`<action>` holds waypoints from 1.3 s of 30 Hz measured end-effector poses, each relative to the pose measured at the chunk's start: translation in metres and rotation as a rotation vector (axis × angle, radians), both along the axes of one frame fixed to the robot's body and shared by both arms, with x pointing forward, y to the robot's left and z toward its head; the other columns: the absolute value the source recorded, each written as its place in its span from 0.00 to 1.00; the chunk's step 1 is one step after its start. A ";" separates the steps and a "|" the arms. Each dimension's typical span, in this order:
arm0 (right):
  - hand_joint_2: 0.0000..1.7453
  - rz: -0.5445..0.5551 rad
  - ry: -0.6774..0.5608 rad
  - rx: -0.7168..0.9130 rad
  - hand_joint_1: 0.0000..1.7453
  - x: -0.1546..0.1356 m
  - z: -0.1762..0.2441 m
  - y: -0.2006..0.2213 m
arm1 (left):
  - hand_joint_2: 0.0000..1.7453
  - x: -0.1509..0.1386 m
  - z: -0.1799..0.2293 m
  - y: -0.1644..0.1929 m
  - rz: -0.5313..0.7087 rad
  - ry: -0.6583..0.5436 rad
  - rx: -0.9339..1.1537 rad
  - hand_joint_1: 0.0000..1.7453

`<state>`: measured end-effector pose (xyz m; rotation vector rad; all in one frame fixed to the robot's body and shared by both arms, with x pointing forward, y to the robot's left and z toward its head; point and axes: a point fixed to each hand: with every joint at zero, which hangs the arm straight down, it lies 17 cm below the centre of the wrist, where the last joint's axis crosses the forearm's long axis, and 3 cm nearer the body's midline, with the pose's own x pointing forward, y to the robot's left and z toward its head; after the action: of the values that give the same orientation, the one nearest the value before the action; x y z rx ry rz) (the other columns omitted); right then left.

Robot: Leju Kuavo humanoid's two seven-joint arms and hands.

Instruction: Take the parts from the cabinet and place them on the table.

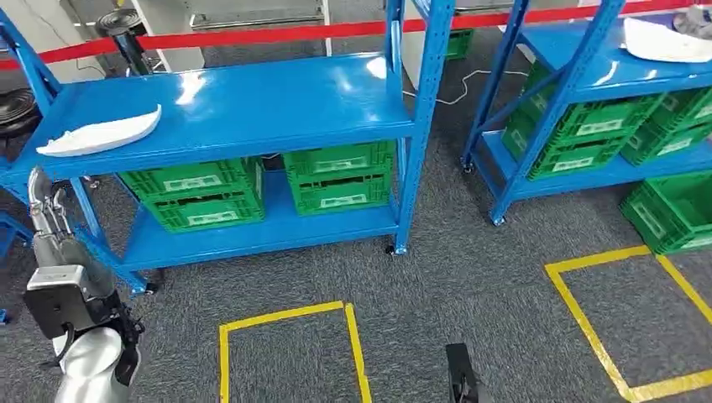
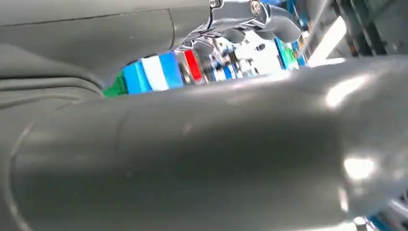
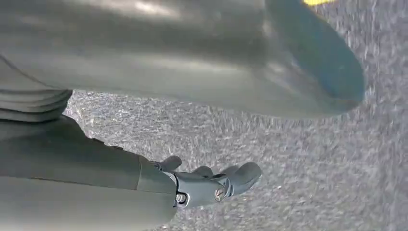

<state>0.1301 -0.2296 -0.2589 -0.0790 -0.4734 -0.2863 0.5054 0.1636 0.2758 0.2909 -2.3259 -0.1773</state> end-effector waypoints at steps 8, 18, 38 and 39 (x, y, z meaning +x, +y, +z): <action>0.00 -0.009 -0.006 0.009 0.00 0.001 0.000 -0.005 | 0.00 0.001 -0.007 -0.007 -0.013 0.022 0.004 0.00; 0.00 -0.008 -0.008 0.024 0.00 0.000 0.000 -0.001 | 0.00 0.002 -0.002 -0.008 -0.016 0.011 0.007 0.00; 0.00 0.008 0.003 0.035 0.00 -0.004 -0.001 0.002 | 0.00 0.003 -0.002 -0.010 -0.042 0.024 -0.021 0.00; 0.00 0.008 0.002 0.035 0.00 -0.004 -0.001 0.002 | 0.00 0.003 -0.002 -0.010 -0.042 0.024 -0.021 0.00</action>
<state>0.1262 -0.2278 -0.2599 -0.0433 -0.4667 -0.2861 0.5089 0.1536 0.2738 0.2283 -2.3102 -0.1757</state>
